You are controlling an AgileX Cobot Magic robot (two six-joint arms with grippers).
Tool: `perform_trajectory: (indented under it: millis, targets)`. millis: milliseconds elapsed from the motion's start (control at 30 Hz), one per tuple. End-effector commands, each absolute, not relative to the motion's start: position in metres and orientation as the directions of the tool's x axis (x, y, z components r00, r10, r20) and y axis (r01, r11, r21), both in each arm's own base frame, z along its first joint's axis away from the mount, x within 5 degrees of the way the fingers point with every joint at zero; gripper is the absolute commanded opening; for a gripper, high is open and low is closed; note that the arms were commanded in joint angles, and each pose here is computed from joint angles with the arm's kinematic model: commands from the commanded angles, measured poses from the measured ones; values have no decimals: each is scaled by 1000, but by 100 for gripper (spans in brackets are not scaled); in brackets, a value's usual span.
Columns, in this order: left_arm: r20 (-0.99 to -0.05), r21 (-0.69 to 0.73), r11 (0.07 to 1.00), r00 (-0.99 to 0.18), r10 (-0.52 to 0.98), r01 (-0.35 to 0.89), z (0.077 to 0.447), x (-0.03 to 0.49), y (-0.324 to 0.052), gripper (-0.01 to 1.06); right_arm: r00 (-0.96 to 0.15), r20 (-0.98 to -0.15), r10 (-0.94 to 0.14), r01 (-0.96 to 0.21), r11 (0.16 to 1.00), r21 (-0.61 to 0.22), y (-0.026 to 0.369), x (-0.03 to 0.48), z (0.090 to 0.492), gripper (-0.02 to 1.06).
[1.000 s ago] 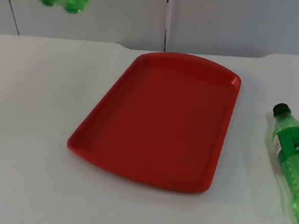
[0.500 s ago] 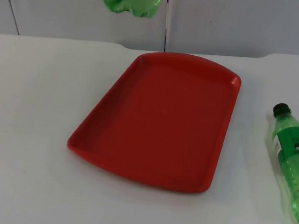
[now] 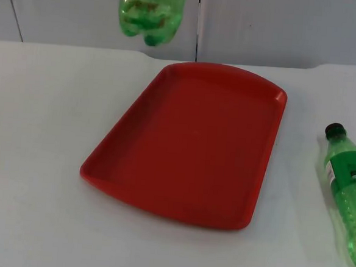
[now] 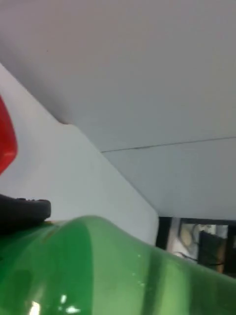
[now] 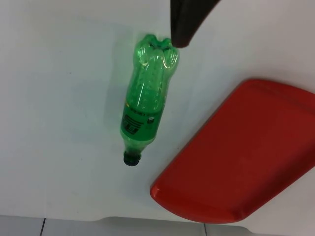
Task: Place the bottle upright on the tray.
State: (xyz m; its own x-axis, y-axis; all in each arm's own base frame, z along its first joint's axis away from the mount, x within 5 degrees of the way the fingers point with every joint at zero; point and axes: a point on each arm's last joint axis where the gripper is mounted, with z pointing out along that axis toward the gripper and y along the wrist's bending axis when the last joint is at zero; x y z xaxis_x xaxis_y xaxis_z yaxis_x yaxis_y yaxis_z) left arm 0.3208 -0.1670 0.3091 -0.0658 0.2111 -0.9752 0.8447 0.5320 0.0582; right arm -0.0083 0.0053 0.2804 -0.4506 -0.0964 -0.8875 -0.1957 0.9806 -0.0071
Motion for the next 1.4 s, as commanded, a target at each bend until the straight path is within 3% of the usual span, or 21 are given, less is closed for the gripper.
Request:
perform_trajectory:
  millis: [0, 233, 333, 500, 533, 667, 733, 867, 900, 933, 1000, 1167, 1300, 1367]
  targets:
    - [-975, 73, 507, -45, 218, 859, 302, 326, -170, 0, -444, -891, -91, -193, 981, -4, 6, -8, 281, 105]
    - [-970, 83, 505, -46, 238, 859, 292, 339, -174, 0, -444, -891, -91, -193, 981, -4, 6, -8, 281, 105]
    - [-967, 120, 554, -29, 253, 824, 302, 347, -172, 0, -444, -891, -91, -193, 981, -4, 6, -8, 281, 105]
    - [-950, 168, 849, -149, 276, 502, 324, 373, -154, 0, -444, -891, -91, -193, 981, -4, 6, -8, 281, 105]
    - [-950, 168, 849, -149, 276, 502, 324, 373, -154, 0, -444, -891, -91, -193, 981, -4, 6, -8, 281, 105]
    - [-958, 105, 971, -241, 157, 215, 337, 379, -145, 0, -444, -891, -91, -193, 981, -4, 6, -8, 281, 105]
    - [-961, 75, 982, -249, 118, 176, 339, 378, -144, 0, -444, -891, -91, -193, 981, -4, 6, -8, 281, 105]
    - [-946, -188, 974, -289, -144, 128, 339, 379, -147, 0, -444, -891, -91, -193, 981, -4, 6, -8, 281, 105]
    - [-896, -359, 926, -319, -308, 114, 338, 378, -151, 0, -444, -891, -91, -193, 981, -4, 6, -8, 281, 105]
    - [-896, -359, 926, -319, -308, 114, 338, 378, -151, 0, -444, -891, -91, -193, 981, -4, 6, -8, 281, 105]
    - [-820, -510, 853, -362, -442, 114, 336, 379, -157, 0, -444, -891, -91, -193, 981, -4, 6, -8, 281, 105]
    - [-893, -373, 901, -350, -283, 221, 329, 384, -164, 0, -444, -891, -91, -193, 981, -4, 6, -8, 281, 105]
    - [-953, -117, 951, -300, -27, 285, 309, 396, -167, 0, -444, -891, -91, -193, 981, -4, 6, -8, 281, 105]
    - [-958, -56, 955, -284, 30, 290, 304, 399, -167, 0, -444, -891, -91, -193, 981, -4, 6, -8, 281, 105]
